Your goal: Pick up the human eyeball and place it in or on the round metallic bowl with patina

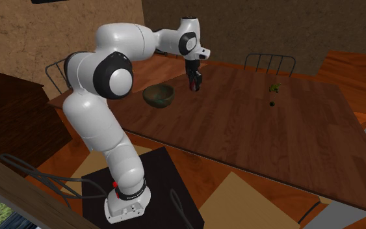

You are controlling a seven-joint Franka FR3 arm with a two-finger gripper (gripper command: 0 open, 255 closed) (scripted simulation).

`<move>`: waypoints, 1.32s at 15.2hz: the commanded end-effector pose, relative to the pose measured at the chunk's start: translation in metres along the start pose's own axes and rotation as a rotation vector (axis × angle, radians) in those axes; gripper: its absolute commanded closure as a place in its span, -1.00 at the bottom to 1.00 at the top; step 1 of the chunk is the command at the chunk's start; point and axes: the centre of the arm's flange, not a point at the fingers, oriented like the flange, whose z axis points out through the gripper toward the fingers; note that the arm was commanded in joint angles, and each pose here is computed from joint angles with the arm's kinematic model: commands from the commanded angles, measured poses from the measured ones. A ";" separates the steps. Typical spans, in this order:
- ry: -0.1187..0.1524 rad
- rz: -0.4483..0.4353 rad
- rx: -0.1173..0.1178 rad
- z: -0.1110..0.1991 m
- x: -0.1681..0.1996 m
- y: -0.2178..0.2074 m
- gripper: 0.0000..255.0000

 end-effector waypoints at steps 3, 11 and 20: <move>0.000 0.000 0.000 -0.021 0.003 0.000 1.00; 0.000 0.000 0.000 -0.063 0.008 -0.001 1.00; 0.000 0.000 0.000 -0.088 -0.072 -0.041 1.00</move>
